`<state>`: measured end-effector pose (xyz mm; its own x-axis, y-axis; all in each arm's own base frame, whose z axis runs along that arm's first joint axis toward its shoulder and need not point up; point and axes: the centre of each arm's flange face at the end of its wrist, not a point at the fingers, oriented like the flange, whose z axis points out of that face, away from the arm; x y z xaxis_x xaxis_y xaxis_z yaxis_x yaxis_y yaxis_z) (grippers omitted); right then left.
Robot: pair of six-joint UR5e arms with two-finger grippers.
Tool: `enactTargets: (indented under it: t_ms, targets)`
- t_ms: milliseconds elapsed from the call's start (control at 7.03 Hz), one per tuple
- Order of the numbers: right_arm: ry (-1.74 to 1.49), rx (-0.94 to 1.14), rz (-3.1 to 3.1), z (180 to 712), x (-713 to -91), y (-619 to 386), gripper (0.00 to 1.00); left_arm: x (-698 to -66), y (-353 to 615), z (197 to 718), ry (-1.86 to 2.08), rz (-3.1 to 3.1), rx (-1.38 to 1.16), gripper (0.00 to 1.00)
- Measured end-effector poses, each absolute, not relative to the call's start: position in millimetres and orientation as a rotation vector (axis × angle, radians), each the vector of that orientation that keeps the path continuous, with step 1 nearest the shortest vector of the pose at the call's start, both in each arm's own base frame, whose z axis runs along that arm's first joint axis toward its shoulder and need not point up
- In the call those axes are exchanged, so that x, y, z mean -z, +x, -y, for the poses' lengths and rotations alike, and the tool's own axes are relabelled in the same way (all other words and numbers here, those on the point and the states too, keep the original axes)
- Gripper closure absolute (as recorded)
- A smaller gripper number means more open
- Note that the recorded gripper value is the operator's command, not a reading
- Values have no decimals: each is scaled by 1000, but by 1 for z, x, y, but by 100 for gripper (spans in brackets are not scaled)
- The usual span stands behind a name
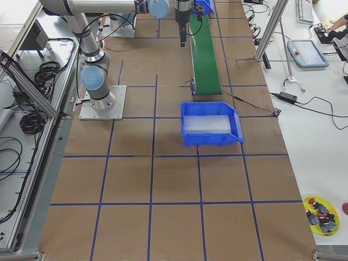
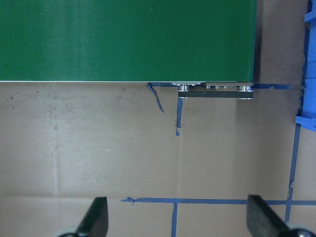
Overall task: Transport two buttons from left to right
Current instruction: 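Lift the yellow button and carry it over the conveyor belt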
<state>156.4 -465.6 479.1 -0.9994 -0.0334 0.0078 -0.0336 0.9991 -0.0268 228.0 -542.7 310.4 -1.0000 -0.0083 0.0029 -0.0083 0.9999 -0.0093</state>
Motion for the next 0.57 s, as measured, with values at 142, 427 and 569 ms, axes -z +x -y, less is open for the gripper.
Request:
enactTargets:
  t_ms: [142,427,569]
  targets:
    - [53,-45,3134,466,-480,156,0,-333,231,549,10,3130,4,96]
    - [54,-64,3134,467,-486,157,0,-353,206,568,-16,3129,7,96]
    - [55,-70,3134,468,-489,157,0,-357,171,582,-19,3135,-3,96]
